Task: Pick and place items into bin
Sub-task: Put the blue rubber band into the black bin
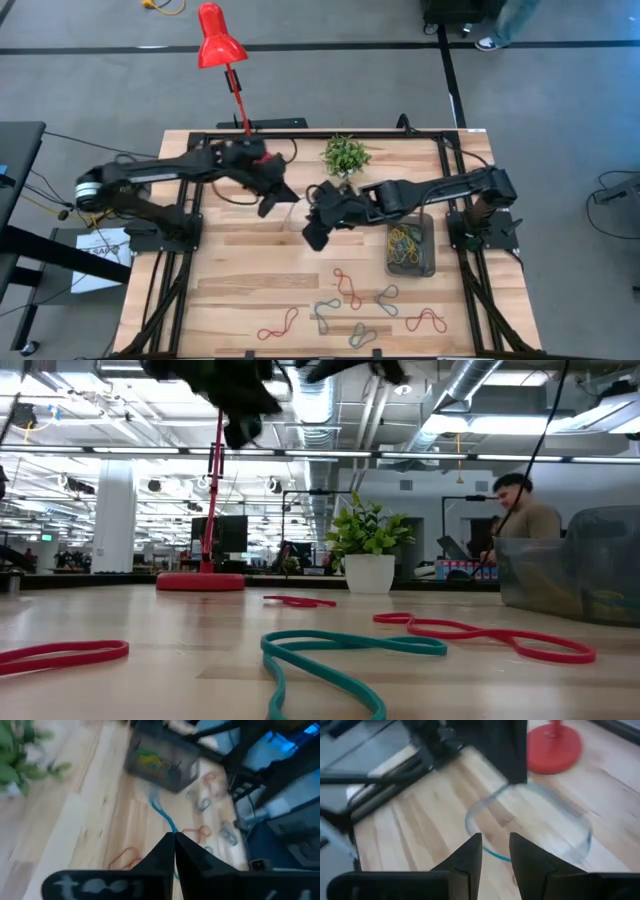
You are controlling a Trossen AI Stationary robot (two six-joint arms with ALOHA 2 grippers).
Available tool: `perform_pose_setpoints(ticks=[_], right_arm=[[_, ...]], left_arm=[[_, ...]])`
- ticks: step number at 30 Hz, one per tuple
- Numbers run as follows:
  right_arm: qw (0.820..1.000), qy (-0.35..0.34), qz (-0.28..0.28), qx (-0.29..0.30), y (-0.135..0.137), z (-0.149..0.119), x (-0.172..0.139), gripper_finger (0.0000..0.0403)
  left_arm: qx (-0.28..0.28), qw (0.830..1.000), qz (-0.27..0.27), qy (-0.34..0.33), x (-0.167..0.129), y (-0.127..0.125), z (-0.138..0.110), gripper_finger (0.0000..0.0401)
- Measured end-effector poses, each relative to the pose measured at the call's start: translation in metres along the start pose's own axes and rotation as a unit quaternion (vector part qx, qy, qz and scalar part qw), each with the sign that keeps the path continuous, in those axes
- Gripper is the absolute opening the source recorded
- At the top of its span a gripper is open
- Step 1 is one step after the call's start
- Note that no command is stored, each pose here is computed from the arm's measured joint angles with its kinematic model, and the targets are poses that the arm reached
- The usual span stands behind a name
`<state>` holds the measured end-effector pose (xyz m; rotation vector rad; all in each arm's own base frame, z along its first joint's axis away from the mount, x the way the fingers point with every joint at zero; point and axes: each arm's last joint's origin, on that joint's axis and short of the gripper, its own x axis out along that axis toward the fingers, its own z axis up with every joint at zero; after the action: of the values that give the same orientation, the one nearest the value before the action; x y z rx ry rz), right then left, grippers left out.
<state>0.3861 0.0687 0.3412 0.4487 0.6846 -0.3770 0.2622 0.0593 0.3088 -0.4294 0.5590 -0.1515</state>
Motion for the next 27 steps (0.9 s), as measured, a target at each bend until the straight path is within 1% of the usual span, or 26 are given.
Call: perform_pose_setpoints(ticks=[2, 4, 6, 7, 10, 12, 14, 18, 22, 27], right_arm=[[0.999, -0.016, 0.025, -0.018, 0.003, 0.004, 0.009, 0.0093], [0.998, -0.036, 0.047, -0.01, 0.005, 0.011, 0.016, 0.0093], [0.998, -0.028, 0.054, -0.014, 0.002, 0.012, 0.022, 0.0093], [0.997, -0.033, 0.066, -0.013, 0.002, 0.015, 0.026, 0.0093], [0.996, -0.032, 0.082, -0.019, -0.001, 0.019, 0.03, 0.0093], [0.995, -0.044, 0.092, -0.016, -0.001, 0.023, 0.031, 0.0093], [0.995, -0.047, 0.092, -0.015, -0.002, 0.025, 0.031, 0.0093], [0.995, -0.045, 0.092, -0.016, -0.003, 0.025, 0.032, 0.0093], [0.995, -0.045, 0.091, -0.015, -0.003, 0.025, 0.032, 0.0093], [0.994, -0.039, 0.103, -0.016, -0.001, 0.024, 0.032, 0.0093]], left_arm=[[0.007, 1.0, -0.004, -0.023, -0.01, -0.013, 0.003, 0.0], [0.009, 0.999, -0.009, -0.03, -0.019, -0.022, 0.002, 0.0], [0.021, 0.999, -0.018, -0.043, -0.025, -0.031, 0.002, 0.0], [0.023, 0.999, -0.018, -0.045, -0.028, -0.035, 0.001, 0.0], [0.022, 0.999, -0.022, -0.044, -0.031, -0.045, -0.002, 0.0], [0.02, 0.999, -0.024, -0.038, -0.032, -0.05, -0.004, 0.0], [0.023, 0.999, -0.031, -0.038, -0.031, -0.055, -0.005, 0.0], [0.03, 0.999, -0.025, -0.038, -0.029, -0.062, -0.008, 0.0], [0.03, 0.999, -0.013, -0.04, -0.028, -0.063, -0.008, 0.0], [0.028, 0.998, 0.02, -0.052, -0.028, -0.062, -0.008, 0.0]])
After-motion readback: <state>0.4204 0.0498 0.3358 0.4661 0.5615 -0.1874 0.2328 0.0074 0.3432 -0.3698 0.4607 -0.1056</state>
